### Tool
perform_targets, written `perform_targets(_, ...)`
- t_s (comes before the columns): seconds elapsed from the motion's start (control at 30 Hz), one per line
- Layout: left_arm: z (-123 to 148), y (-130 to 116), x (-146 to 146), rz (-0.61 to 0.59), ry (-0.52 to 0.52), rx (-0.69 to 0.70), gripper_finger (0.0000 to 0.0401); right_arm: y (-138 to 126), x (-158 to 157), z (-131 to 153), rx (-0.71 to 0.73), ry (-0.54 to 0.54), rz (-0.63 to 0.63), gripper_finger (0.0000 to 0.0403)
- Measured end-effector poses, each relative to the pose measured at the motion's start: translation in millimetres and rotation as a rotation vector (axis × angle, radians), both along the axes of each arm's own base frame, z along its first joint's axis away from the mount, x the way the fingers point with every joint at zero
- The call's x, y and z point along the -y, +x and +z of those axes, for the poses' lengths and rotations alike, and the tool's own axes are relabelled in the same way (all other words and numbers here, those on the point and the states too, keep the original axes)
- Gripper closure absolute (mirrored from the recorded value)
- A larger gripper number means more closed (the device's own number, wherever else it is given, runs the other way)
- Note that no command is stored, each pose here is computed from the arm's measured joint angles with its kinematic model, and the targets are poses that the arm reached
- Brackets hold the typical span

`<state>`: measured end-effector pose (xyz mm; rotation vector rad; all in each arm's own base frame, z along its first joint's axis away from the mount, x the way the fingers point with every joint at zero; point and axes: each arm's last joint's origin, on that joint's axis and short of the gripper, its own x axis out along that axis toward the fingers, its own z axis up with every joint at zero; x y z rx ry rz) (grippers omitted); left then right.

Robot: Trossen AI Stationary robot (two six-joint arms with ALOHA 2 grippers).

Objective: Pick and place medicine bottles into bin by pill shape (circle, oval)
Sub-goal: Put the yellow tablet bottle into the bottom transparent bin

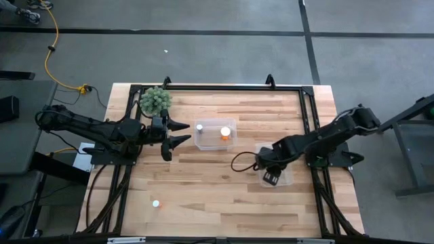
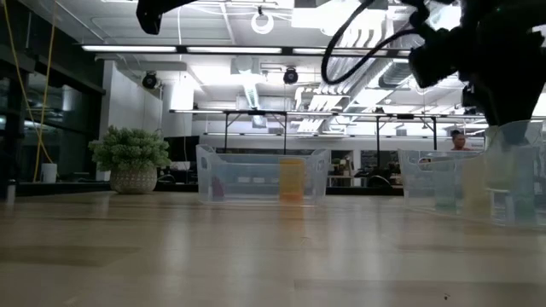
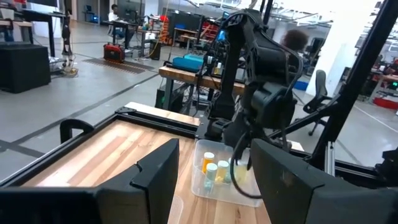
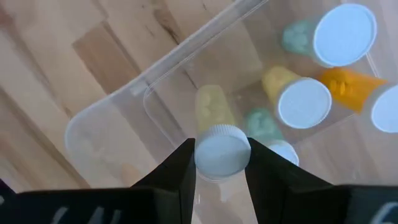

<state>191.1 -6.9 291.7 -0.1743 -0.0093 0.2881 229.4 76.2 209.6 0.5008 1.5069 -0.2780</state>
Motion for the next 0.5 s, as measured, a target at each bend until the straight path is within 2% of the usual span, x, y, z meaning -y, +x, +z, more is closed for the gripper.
perform_targets(0.3, 0, 0, 0, 0.01, -0.001, 0.004, 0.0213, 11, 10, -17, -0.08, -0.009, -0.078, 0.0303)
perform_targets(0.5, 2, 0, 0, 0.01, -0.005, 0.02, 0.0213, 11, 11, -18, -0.092, -0.006, -0.113, 0.0285)
